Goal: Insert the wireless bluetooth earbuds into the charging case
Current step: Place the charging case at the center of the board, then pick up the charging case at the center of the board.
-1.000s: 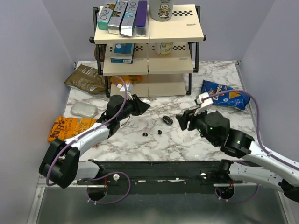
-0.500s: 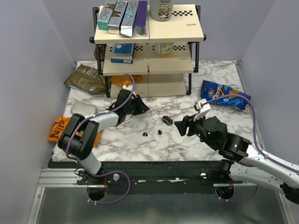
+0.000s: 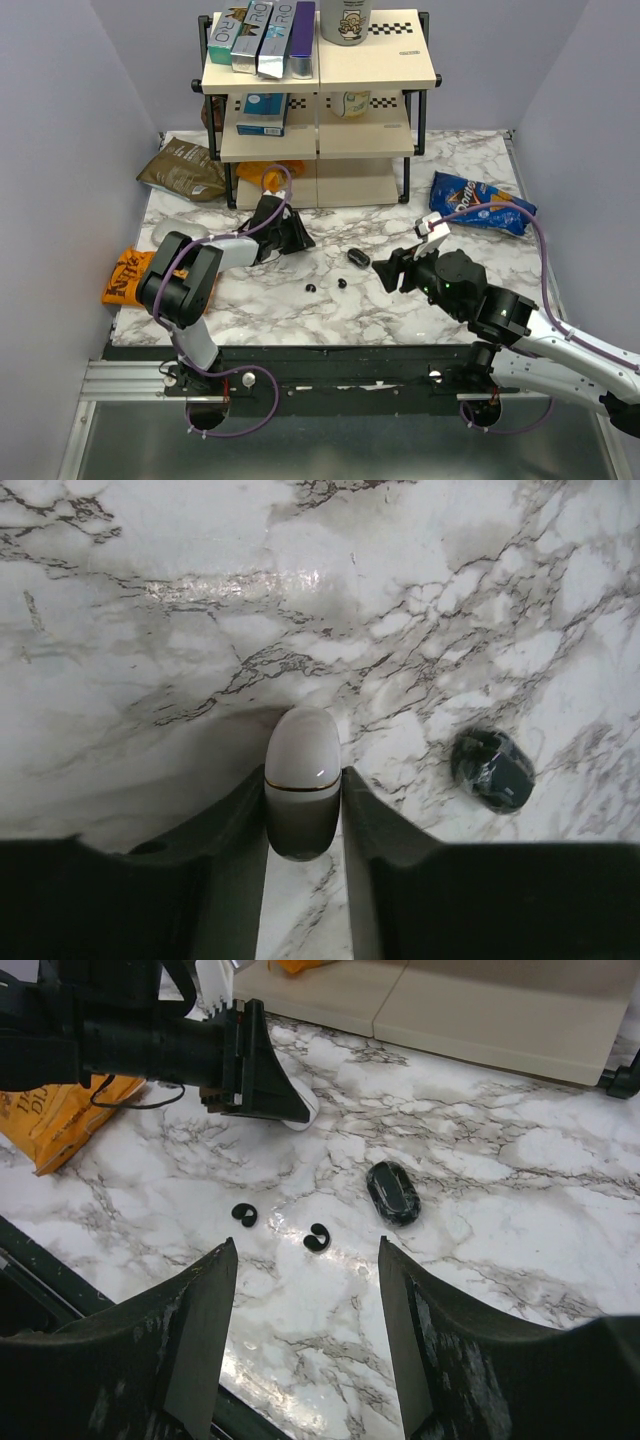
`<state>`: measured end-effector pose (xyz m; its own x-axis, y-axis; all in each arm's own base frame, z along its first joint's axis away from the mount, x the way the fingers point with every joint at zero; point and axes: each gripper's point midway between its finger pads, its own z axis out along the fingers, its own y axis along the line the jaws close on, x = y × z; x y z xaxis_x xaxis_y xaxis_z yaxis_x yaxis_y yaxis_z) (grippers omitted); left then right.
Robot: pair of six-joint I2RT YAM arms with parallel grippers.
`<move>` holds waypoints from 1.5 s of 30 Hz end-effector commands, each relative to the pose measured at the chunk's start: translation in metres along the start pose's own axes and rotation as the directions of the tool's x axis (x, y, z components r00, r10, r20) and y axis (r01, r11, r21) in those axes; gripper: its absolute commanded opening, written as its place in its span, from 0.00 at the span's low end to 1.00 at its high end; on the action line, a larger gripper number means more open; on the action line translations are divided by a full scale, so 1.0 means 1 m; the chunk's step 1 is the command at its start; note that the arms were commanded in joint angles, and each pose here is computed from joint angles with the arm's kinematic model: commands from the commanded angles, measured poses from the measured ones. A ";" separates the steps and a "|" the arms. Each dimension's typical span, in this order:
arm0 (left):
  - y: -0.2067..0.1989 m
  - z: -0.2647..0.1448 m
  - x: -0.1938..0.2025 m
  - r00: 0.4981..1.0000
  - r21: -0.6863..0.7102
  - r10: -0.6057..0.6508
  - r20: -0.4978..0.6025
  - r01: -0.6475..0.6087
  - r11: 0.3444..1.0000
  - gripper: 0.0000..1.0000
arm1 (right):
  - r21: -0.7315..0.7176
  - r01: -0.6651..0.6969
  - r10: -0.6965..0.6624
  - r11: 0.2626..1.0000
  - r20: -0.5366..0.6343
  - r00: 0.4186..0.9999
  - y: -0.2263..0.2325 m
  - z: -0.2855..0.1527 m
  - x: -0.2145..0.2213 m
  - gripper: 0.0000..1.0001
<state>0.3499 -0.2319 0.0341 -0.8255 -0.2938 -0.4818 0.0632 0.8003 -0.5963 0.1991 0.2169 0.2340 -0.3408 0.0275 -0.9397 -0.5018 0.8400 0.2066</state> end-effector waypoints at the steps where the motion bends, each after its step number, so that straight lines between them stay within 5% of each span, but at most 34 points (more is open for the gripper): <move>1: 0.012 -0.001 0.002 1.000 -0.058 0.017 -0.016 -0.018 0.998 0.47 | -0.009 0.001 -0.001 1.000 0.026 1.000 0.002 -0.001 -0.008 0.67; 15: 0.042 -0.069 -0.018 0.996 -0.229 0.072 0.052 -0.059 0.972 0.56 | 0.017 0.005 -0.005 1.000 0.013 1.000 -0.001 0.003 -0.005 0.68; 22: 0.043 -0.137 -0.047 0.962 -0.376 0.172 0.213 -0.082 0.923 0.64 | 0.118 -0.021 0.020 0.993 0.010 1.000 -0.014 0.013 0.003 0.70; 23: 0.041 -0.140 -0.042 0.959 -0.375 0.177 0.220 -0.084 0.923 0.89 | 0.146 -0.030 0.029 0.989 0.010 1.000 -0.018 0.015 0.005 0.70; 24: 0.036 -0.142 -0.040 0.958 -0.348 0.171 0.230 -0.083 0.934 0.99 | 0.172 -0.041 0.039 0.984 0.016 0.999 -0.022 0.018 0.006 0.70; 34: -0.003 -0.157 -0.025 0.895 0.023 -0.094 0.435 0.093 0.995 0.99 | 0.206 -0.091 0.103 0.974 -0.046 0.994 -0.016 0.036 0.021 0.79; 39: -0.013 -0.164 -0.037 0.879 -0.034 -0.103 0.466 0.134 0.990 0.99 | 0.227 -0.099 0.102 0.969 0.000 0.995 -0.025 0.026 0.014 0.80; 43: -0.023 -0.138 -0.026 0.938 -0.241 0.030 0.345 0.058 0.969 0.99 | 0.246 -0.085 0.083 0.965 0.017 0.996 -0.031 0.020 0.006 0.82; 45: -0.057 -0.128 -0.021 0.960 -0.180 0.098 0.261 -0.052 0.982 0.99 | 0.257 -0.072 0.071 0.964 0.013 0.997 -0.034 0.015 0.005 0.84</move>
<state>0.2885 -0.1800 0.1622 -0.5733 -0.4647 -0.6748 -0.0338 0.8363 -0.5472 0.2241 0.2115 0.2065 -0.3926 0.0886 -0.9154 -0.3039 0.9270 0.2200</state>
